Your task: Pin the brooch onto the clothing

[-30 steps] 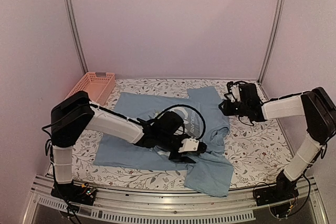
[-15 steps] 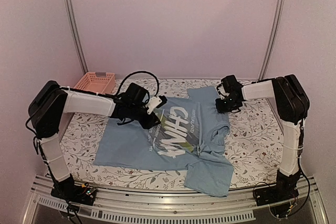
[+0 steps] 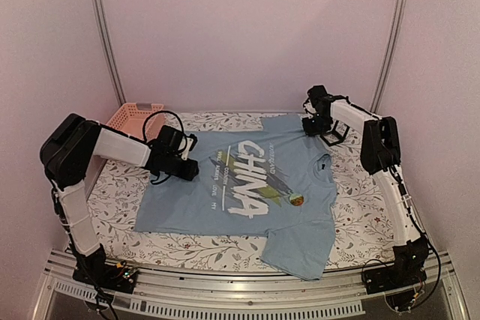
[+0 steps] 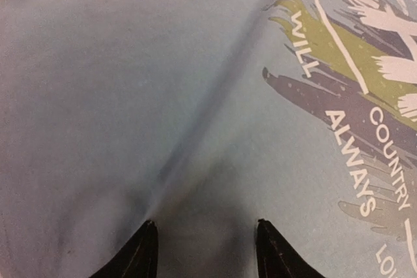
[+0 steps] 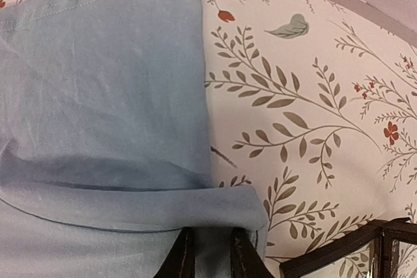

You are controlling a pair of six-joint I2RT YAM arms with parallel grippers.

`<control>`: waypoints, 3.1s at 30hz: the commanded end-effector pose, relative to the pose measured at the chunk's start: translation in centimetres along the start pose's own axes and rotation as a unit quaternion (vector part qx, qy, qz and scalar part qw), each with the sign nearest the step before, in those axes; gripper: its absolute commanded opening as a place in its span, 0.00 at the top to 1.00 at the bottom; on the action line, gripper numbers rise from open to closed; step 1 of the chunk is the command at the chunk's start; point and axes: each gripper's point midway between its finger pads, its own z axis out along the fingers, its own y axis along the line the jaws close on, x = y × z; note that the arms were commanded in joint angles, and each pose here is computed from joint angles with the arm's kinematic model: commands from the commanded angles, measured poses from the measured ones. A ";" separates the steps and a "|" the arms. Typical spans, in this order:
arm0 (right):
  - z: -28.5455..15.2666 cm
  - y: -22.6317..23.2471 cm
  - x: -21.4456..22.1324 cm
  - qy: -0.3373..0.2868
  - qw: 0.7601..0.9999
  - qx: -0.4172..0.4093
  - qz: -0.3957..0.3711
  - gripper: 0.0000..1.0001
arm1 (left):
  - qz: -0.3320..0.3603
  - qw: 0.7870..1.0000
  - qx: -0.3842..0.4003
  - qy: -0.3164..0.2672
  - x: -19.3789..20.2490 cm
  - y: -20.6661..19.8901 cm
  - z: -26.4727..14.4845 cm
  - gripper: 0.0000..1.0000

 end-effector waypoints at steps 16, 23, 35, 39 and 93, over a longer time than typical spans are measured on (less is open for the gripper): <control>-12.8 1.1 -5.7 -0.131 0.990 -0.051 -0.033 0.74 | -0.078 0.989 -0.006 -0.126 -5.2 2.6 -5.9 0.46; -18.2 6.3 7.2 -0.062 0.995 -0.072 -0.021 0.79 | -0.181 0.977 0.021 -0.106 -0.4 2.0 -7.6 0.46; -20.3 9.7 31.5 0.115 0.987 -0.077 0.086 1.00 | -0.304 0.948 -0.016 -0.097 7.8 2.1 -11.0 0.46; -20.2 9.4 36.8 0.179 0.970 -0.090 0.135 1.00 | -0.335 0.938 -0.052 -0.075 10.6 3.1 -11.1 0.46; -29.0 -15.9 19.7 -0.433 0.869 0.039 0.236 0.20 | -0.165 0.810 -0.275 -0.490 2.3 16.6 -27.8 0.19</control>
